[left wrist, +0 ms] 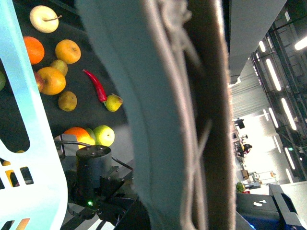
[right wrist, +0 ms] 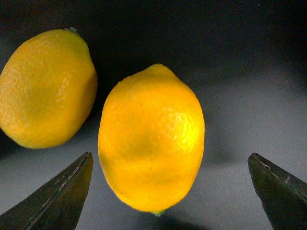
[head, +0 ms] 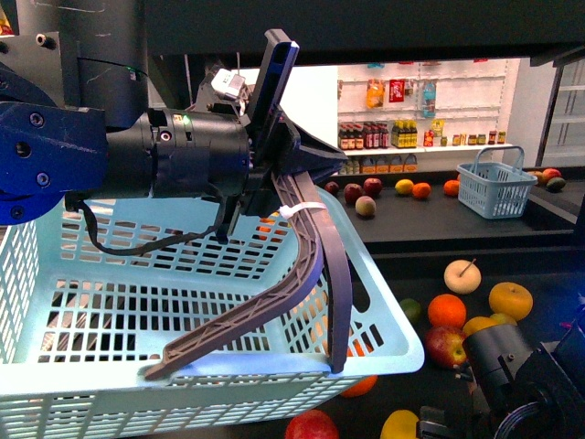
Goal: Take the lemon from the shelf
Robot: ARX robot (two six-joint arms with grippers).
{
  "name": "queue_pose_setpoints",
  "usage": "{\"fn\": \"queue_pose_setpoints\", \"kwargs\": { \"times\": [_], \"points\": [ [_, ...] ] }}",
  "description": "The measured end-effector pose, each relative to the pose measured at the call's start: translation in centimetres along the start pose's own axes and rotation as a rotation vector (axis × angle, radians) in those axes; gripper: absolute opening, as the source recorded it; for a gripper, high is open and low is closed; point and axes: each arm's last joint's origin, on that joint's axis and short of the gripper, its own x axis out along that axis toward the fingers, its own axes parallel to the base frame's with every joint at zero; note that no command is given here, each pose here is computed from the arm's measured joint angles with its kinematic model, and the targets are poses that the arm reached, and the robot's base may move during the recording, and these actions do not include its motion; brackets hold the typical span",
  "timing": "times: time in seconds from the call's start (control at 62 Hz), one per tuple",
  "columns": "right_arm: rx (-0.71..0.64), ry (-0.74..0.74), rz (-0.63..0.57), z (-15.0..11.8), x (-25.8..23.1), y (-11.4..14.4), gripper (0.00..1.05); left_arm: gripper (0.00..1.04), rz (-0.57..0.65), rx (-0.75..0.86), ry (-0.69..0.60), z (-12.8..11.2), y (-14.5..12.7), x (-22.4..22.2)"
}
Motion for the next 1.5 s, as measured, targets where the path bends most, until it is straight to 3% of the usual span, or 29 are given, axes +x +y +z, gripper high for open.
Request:
{"fn": "queue_pose_setpoints", "kwargs": {
  "times": [0.693, 0.935, 1.241, 1.37, 1.499],
  "points": [
    [-0.008, -0.002, -0.01, 1.1, 3.8, 0.9, 0.97, 0.06, 0.0, 0.0, 0.0, 0.0, 0.0, 0.0],
    [-0.008, 0.009, 0.003, 0.9, 4.1, 0.9, 0.67, 0.06, 0.0, 0.0, 0.0, 0.0, 0.0, 0.0],
    [0.027, -0.004, -0.025, 0.9, 3.2, -0.4, 0.65, 0.06, 0.0, 0.0, 0.0, 0.0, 0.0, 0.0],
    [0.034, -0.101, -0.03, 2.4, 1.0, -1.1, 0.65, 0.06, 0.0, 0.0, 0.0, 0.0, 0.0, 0.0],
    [0.072, -0.314, 0.081, 6.6, -5.4, -1.0, 0.64, 0.06, 0.0, 0.0, 0.0, 0.0, 0.0, 0.0]
  ]
}}
